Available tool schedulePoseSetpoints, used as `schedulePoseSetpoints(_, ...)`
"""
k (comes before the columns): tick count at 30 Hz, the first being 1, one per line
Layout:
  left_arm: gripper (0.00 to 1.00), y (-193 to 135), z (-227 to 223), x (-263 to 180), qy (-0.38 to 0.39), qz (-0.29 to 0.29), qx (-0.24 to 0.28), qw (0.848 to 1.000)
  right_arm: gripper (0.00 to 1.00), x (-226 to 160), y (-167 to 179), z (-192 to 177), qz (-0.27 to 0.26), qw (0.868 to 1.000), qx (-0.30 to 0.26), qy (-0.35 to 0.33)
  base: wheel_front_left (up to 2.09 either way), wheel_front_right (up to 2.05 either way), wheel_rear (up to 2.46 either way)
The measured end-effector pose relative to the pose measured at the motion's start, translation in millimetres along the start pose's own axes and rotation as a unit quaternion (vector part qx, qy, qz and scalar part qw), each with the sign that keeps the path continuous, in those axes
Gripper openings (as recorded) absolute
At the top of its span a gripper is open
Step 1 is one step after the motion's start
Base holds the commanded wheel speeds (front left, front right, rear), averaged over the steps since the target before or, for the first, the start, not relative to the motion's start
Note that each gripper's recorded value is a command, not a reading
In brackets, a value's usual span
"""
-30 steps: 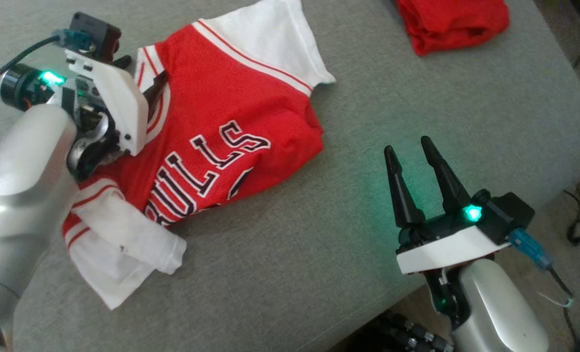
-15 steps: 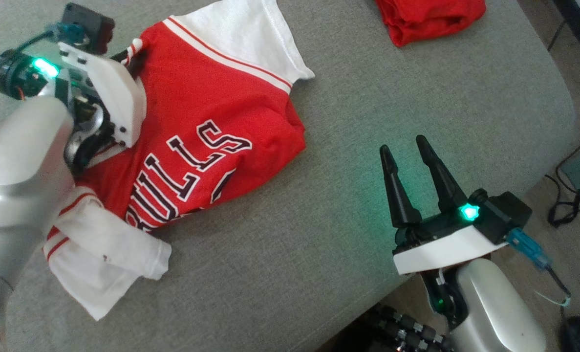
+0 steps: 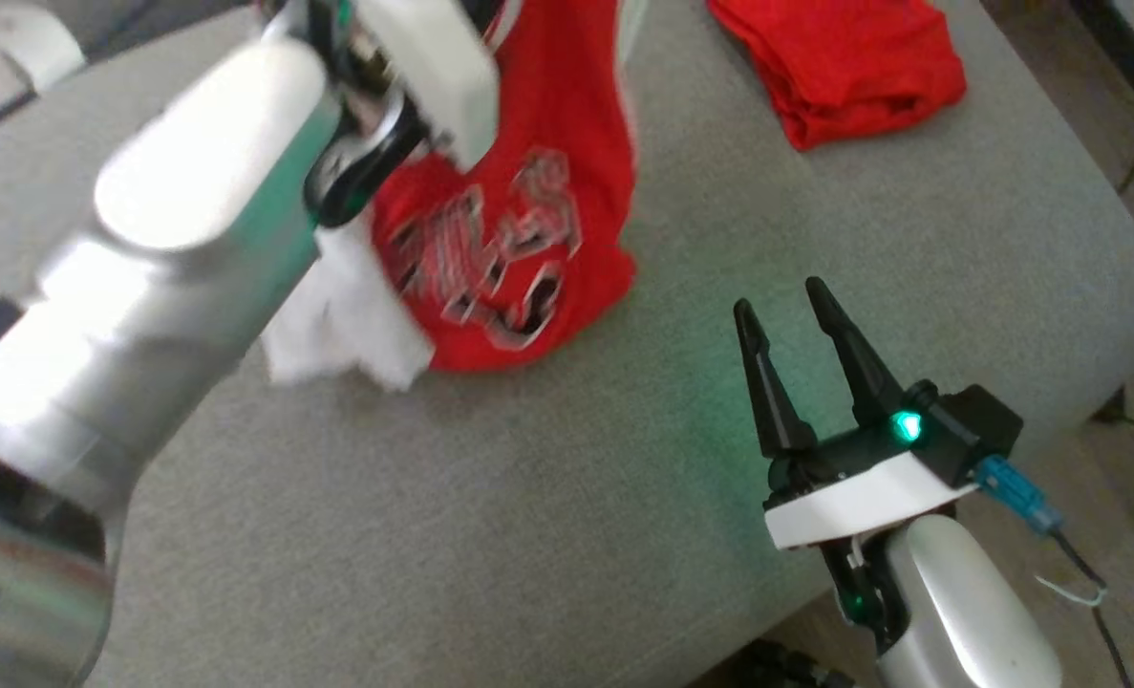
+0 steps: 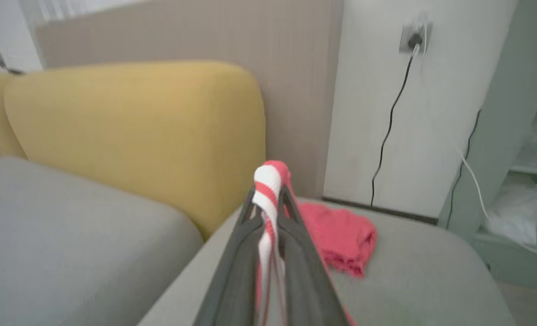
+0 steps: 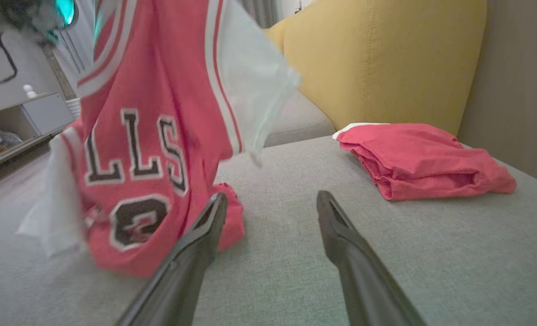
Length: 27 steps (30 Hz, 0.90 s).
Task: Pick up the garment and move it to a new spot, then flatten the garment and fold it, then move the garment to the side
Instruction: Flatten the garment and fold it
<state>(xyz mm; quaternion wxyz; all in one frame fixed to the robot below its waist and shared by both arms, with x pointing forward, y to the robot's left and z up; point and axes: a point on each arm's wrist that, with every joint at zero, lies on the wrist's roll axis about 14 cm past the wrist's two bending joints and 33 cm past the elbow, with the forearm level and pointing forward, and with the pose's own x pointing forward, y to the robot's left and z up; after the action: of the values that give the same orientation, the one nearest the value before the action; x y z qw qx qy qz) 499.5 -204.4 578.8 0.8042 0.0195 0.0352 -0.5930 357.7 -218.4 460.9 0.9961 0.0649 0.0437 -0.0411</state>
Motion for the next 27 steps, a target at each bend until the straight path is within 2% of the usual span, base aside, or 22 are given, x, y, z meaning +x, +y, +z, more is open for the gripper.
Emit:
schedulePoseSetpoints(5,0.0,-16.5,97.4,-5.2,-0.107,-0.001,0.039,0.994,1.0,-13.2,5.4,3.2,0.006,1.0,0.003,-0.009,0.0,0.0,0.0)
schedulePoseSetpoints(9,0.0,-20.3,168.5,-25.3,-0.191,0.011,0.041,0.981,1.0,-23.7,11.7,-4.6,0.013,1.0,0.008,-0.001,0.0,0.0,0.0)
schedulePoseSetpoints(11,0.0,-16.1,190.3,-40.3,-0.224,0.022,0.026,0.974,1.0,-23.7,16.3,-6.4,0.02,1.0,0.006,0.0,0.0,0.0,0.0)
schedulePoseSetpoints(14,0.0,-2.6,198.2,-64.3,-0.24,0.045,0.008,0.97,1.0,-19.0,23.9,-5.9,0.035,0.999,0.003,-0.002,0.0,0.0,0.0)
schedulePoseSetpoints(17,0.0,23.2,170.2,-93.4,-0.223,0.092,-0.018,0.97,1.0,-11.3,36.5,-4.7,0.057,0.998,-0.003,-0.005,0.0,0.0,0.0)
schedulePoseSetpoints(21,0.0,61.9,63.9,-149.5,-0.14,0.197,-0.087,0.966,1.0,0.0,48.5,-4.0,0.078,0.997,-0.005,-0.007,0.0,0.0,0.0)
schedulePoseSetpoints(24,0.0,65.4,-35.7,-204.6,-0.075,0.273,-0.174,0.943,1.0,7.3,62.1,-7.8,0.099,0.995,-0.008,-0.003,0.0,0.0,0.0)
schedulePoseSetpoints(27,0.0,45.8,-122.6,-257.6,-0.012,0.338,-0.246,0.908,1.0,13.4,71.8,-14.0,0.114,0.993,-0.007,0.006,0.0,0.0,0.0)
